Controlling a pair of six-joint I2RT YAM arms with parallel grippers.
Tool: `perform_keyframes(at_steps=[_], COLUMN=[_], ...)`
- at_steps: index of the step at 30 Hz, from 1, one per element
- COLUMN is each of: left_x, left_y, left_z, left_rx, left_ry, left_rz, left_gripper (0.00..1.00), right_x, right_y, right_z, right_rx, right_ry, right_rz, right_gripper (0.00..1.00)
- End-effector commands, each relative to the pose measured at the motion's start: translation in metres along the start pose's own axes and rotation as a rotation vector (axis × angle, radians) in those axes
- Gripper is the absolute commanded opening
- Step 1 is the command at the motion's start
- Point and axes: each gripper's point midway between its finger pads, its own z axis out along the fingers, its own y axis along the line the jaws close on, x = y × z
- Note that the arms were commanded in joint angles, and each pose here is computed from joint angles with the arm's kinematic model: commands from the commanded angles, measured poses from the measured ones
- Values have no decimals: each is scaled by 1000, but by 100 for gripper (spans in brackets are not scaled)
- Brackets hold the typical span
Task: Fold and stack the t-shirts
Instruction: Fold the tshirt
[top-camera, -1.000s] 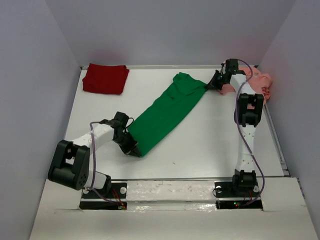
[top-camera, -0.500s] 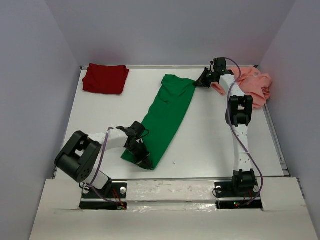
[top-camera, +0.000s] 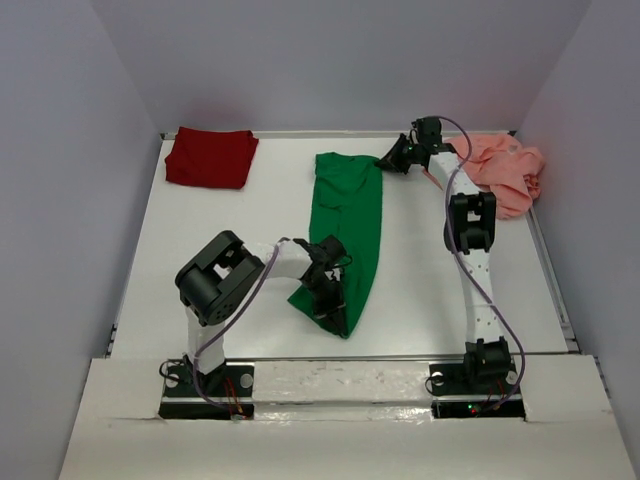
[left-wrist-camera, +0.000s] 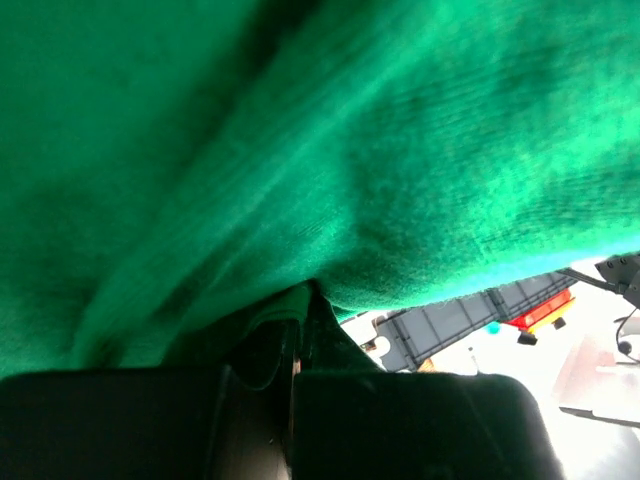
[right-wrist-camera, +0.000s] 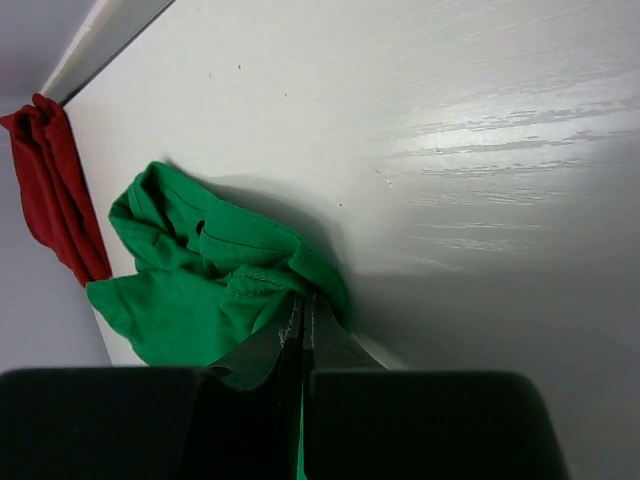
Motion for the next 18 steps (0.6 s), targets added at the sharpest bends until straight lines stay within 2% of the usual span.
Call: perform_keyframes(at_steps=[1,9,18], left_x=[14,36,62], left_y=[3,6,8], left_z=[10,1,-14], left_rx=[-33,-11,35], left_ry=[81,91,95], left_rz=[0,-46,-80], left_gripper=[0,0,0], right_x=[-4,-31,-37], right_y=[25,41,46], right_z=[11,15,17], right_rx=[-75,-127,-167], right_ry=[-25,-128,-165], right_rz=[7,7,-9], right_gripper=[0,0,0])
